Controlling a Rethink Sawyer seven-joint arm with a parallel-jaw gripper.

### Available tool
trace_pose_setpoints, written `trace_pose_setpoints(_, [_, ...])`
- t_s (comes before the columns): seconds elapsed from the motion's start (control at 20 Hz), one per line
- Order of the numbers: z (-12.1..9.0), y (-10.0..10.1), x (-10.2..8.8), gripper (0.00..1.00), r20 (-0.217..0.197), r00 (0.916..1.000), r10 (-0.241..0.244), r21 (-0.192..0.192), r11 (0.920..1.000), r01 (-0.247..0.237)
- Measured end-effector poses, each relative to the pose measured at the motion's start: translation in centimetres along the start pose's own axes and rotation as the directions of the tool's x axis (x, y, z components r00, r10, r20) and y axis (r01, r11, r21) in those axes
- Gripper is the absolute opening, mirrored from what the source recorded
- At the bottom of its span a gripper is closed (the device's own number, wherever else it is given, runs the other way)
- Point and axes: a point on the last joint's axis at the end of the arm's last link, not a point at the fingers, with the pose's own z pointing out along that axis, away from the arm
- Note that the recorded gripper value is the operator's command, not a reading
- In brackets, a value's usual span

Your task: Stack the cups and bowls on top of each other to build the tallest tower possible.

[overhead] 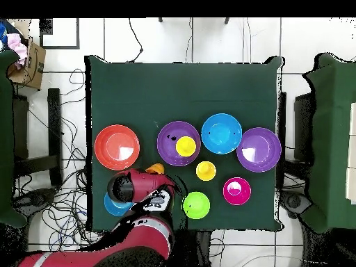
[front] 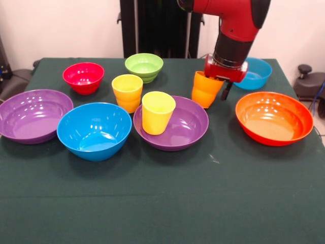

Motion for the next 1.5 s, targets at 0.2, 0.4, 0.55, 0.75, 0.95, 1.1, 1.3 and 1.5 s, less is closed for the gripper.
trace_pose_setpoints(0.2, [0.1, 0.1, -0.1, 1.00, -0.005, 1.0000, 0.005, -0.010, 0.9999, -0.005])
trace_pose_setpoints(0.4, [0.2, 0.4, -0.1, 1.00, -0.008, 0.9999, 0.006, -0.020, 0.9998, -0.006])
trace_pose_setpoints(0.55, [0.2, 0.7, -0.1, 1.00, -0.009, 0.9999, 0.006, -0.027, 0.9996, -0.006])
trace_pose_setpoints(0.75, [0.2, 0.6, -0.4, 1.00, -0.009, 0.9999, 0.010, -0.031, 0.9995, -0.010])
trace_pose_setpoints(0.95, [-0.1, -0.1, -0.9, 0.00, 0.000, 0.9998, 0.019, -0.023, 0.9996, -0.019])
trace_pose_setpoints(1.1, [-0.5, -1.1, -1.7, 0.00, 0.017, 0.9993, 0.033, -0.011, 0.9994, -0.032])
trace_pose_setpoints(1.3, [-0.6, -1.1, -2.2, 0.00, 0.027, 0.9991, 0.033, -0.011, 0.9994, -0.033])
trace_pose_setpoints(1.5, [-0.7, -0.9, -2.6, 0.00, 0.036, 0.9989, 0.031, -0.014, 0.9994, -0.031])
